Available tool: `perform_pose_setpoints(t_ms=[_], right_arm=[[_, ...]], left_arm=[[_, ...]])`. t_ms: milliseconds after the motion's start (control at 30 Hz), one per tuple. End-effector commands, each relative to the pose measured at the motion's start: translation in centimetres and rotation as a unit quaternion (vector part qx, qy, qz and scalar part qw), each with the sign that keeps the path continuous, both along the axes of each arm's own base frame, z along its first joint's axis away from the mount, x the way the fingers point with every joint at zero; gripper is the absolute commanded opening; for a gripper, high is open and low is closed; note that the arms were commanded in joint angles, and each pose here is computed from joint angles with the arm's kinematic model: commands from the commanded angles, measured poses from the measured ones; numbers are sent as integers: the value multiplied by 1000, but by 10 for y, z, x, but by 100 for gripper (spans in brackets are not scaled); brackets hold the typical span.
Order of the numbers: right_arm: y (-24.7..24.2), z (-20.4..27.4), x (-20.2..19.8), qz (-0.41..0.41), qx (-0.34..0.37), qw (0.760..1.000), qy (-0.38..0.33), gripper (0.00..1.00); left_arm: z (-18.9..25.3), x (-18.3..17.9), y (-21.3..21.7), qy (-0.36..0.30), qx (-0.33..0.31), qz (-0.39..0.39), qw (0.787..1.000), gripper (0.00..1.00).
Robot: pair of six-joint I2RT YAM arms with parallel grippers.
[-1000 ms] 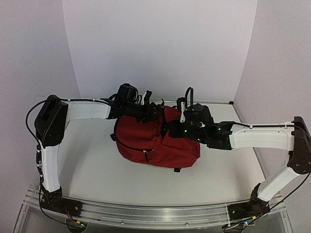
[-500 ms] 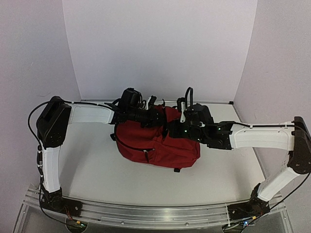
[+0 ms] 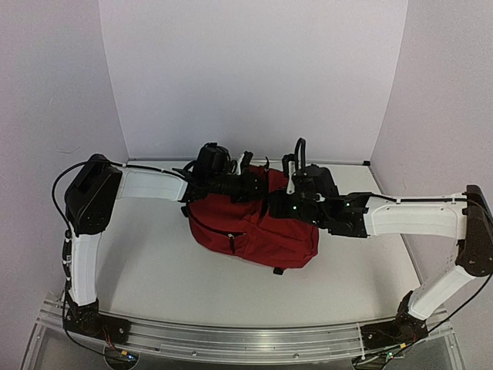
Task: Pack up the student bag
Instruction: Place the stationery in the student bag.
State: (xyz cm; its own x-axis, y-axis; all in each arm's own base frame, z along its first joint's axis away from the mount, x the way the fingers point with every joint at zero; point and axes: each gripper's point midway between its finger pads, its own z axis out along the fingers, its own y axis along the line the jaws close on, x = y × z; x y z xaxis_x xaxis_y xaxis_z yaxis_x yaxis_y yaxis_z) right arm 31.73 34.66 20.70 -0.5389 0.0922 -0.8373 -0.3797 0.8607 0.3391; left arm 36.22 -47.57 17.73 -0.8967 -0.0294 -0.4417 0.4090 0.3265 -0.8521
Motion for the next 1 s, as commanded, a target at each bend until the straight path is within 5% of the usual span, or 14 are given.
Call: perform_pose_setpoints(t_ms=[0,233,433,667,967], right_arm=[[14,49,-5,35,47,997,-47,0],[13,46,-18,71,51,996,-33,5],[-6,64,-21,43,66,996,-40,47],[-67,40,-3,-113,20,993,-2,77],[-107,-28,12,-148,22,983,105,87]], left_arm=[[11,-42,-33,-12,-34,-86,996,24],[26,-62,-2,-55,-2,-79,995,37],[52,-91,22,-75,-29,-97,992,44],[10,-83,52,-64,77,-30,995,49],[-1,-66,74,-136,181,3,974,66]])
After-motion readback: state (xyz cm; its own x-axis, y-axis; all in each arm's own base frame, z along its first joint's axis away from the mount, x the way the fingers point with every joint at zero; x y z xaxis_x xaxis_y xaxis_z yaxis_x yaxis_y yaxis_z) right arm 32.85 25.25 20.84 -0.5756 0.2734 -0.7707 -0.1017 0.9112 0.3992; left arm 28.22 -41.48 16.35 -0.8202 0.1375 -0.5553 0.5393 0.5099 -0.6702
